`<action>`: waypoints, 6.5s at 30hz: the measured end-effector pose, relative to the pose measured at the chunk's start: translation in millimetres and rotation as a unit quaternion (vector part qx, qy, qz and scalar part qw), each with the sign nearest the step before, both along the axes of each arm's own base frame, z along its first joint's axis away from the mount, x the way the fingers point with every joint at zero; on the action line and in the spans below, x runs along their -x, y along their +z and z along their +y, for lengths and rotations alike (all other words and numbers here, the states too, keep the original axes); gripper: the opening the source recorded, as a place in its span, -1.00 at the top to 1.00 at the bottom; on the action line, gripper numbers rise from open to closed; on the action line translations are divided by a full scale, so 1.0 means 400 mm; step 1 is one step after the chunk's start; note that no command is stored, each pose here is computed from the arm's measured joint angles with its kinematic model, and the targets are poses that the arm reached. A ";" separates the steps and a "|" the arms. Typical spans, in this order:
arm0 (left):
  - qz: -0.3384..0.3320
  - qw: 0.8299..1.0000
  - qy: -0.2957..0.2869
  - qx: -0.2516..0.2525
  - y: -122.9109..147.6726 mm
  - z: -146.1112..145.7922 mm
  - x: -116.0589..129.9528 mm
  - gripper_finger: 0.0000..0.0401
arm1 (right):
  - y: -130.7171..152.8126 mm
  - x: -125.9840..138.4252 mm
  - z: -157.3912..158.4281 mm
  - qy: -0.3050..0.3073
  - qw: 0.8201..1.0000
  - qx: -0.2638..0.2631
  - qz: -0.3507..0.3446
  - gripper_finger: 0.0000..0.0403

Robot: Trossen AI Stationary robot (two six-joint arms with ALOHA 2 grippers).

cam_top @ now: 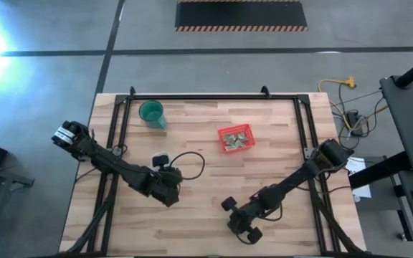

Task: Pick and place items into bin
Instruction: Put the light green stevia packet into the orange bin

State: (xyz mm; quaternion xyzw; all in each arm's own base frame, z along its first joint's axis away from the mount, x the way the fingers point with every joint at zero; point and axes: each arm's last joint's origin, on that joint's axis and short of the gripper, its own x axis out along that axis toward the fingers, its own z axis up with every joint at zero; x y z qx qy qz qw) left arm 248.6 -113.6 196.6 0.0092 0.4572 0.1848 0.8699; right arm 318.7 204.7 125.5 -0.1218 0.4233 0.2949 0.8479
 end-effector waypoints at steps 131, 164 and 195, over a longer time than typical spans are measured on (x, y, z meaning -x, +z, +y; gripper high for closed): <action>-0.379 0.889 -0.244 -0.078 0.024 0.039 0.239 0.34 | 0.052 0.071 -0.137 -0.083 0.992 -0.075 -0.063 0.37; -0.373 0.887 -0.260 -0.075 0.041 0.010 0.206 0.34 | -0.045 0.043 -0.118 -0.085 0.992 -0.090 0.002 -0.06; -0.371 0.888 -0.260 -0.076 0.040 0.010 0.205 0.34 | -0.045 0.046 -0.112 -0.031 0.998 -0.058 -0.023 0.82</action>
